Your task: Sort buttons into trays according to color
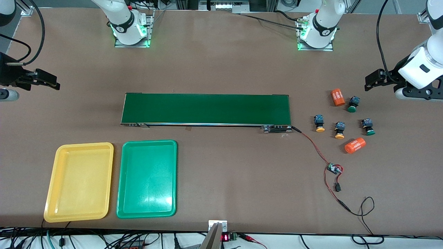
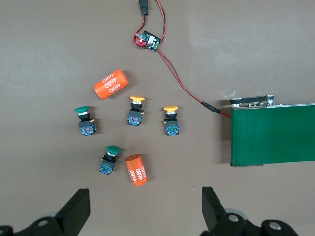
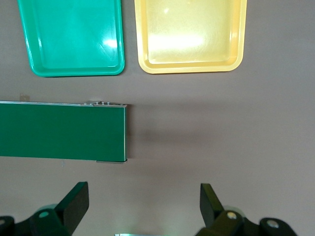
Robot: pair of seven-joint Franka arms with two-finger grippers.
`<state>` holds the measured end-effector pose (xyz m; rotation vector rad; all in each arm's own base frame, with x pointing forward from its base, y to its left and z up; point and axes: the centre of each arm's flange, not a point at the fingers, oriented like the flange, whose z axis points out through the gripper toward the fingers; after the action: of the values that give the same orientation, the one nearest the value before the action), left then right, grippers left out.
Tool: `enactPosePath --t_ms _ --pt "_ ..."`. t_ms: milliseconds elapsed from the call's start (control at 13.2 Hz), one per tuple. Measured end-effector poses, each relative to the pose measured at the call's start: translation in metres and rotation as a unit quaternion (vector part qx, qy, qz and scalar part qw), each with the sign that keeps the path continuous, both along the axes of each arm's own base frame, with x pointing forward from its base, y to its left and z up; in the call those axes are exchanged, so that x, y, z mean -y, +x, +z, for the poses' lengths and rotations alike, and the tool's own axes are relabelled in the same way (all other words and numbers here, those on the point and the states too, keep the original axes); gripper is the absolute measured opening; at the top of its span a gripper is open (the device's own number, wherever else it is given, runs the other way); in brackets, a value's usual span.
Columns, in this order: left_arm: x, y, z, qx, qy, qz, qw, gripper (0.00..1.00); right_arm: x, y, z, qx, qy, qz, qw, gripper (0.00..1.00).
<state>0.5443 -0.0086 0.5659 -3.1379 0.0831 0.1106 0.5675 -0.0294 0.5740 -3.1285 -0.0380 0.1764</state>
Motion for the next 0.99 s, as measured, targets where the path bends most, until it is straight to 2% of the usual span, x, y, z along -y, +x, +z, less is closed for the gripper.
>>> enactPosePath --t_ms 760,988 --pt "0.0012 -0.0008 0.0008 -0.004 0.001 -0.001 1.0 1.0 -0.0001 0.0022 -0.0027 0.0 0.0 0.0 1.0 1.0" --pt "0.0013 -0.0055 -0.0038 -0.028 0.001 -0.001 1.0 1.0 0.0001 0.0066 0.0002 0.02 -0.001 0.0 1.0 1.0"
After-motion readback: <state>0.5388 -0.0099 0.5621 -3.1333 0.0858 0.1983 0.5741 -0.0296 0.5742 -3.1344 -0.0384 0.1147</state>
